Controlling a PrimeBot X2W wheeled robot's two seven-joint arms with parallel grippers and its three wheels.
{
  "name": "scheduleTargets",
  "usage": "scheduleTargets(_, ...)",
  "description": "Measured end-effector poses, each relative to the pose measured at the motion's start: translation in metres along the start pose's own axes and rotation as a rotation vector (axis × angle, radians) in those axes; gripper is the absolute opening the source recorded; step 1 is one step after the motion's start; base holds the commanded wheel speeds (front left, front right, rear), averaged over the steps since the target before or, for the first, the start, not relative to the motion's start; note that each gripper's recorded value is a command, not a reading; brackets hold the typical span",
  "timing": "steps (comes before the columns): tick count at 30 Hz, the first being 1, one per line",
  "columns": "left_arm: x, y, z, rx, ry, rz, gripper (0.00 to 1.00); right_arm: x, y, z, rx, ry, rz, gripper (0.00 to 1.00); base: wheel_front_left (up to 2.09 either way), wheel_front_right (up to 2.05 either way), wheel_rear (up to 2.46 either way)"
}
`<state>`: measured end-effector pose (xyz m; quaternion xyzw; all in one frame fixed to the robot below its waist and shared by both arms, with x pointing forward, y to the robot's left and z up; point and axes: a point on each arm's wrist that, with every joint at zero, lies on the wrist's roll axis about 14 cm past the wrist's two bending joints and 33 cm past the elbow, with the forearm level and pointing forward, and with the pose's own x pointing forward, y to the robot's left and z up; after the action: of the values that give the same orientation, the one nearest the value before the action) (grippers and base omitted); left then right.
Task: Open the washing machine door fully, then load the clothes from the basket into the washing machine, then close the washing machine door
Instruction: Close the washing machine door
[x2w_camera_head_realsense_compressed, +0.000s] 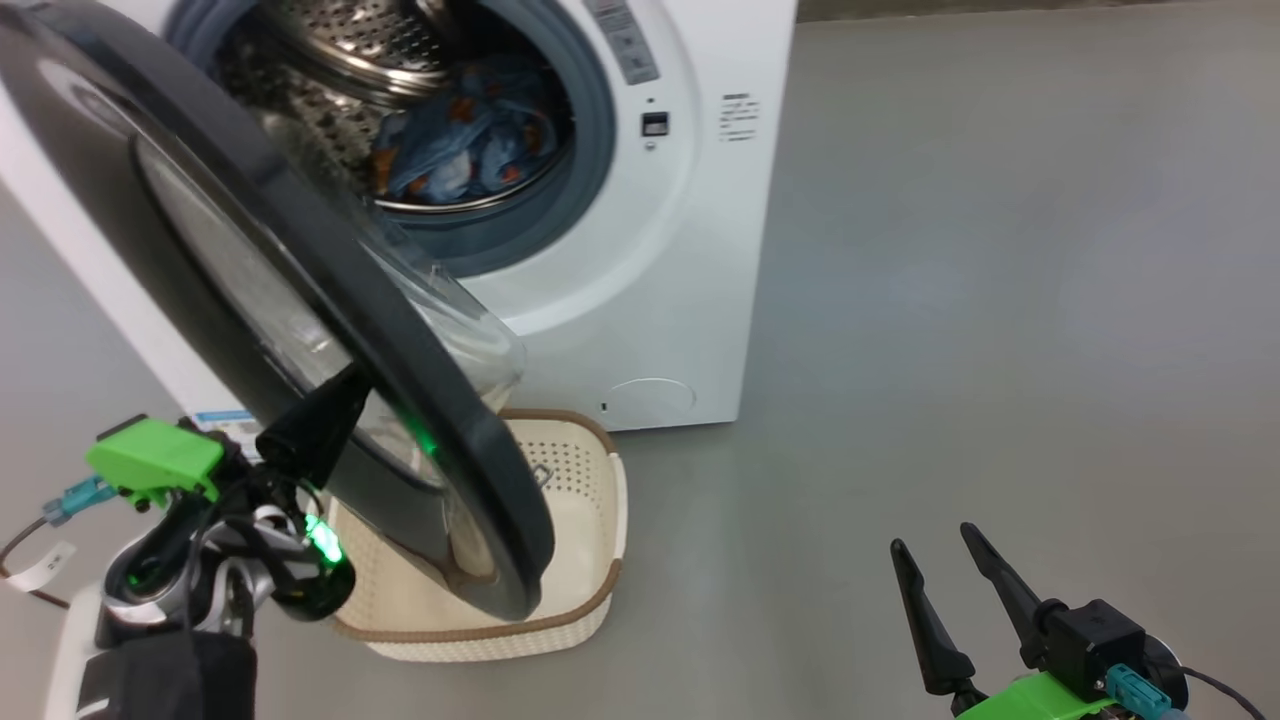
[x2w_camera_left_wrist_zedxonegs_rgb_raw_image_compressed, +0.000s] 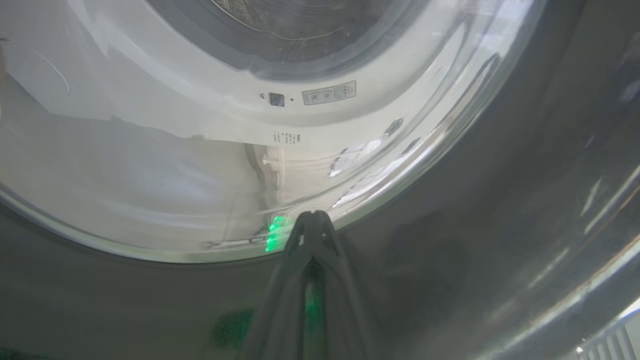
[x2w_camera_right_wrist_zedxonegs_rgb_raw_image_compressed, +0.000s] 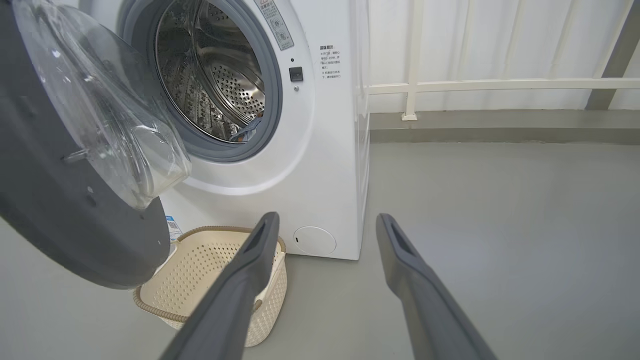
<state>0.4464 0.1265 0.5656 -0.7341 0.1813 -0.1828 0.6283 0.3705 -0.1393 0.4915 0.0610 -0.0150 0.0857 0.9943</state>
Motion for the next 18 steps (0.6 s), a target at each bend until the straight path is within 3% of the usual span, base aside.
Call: scheduleTargets(18, 0.066, -0.004, -0.013, 0.085, -0.100, -0.018, 0.00, -0.024, -0.016, 0.006, -0.009, -0.015, -0.064, 1.00, 0.00, 0.00, 0.00)
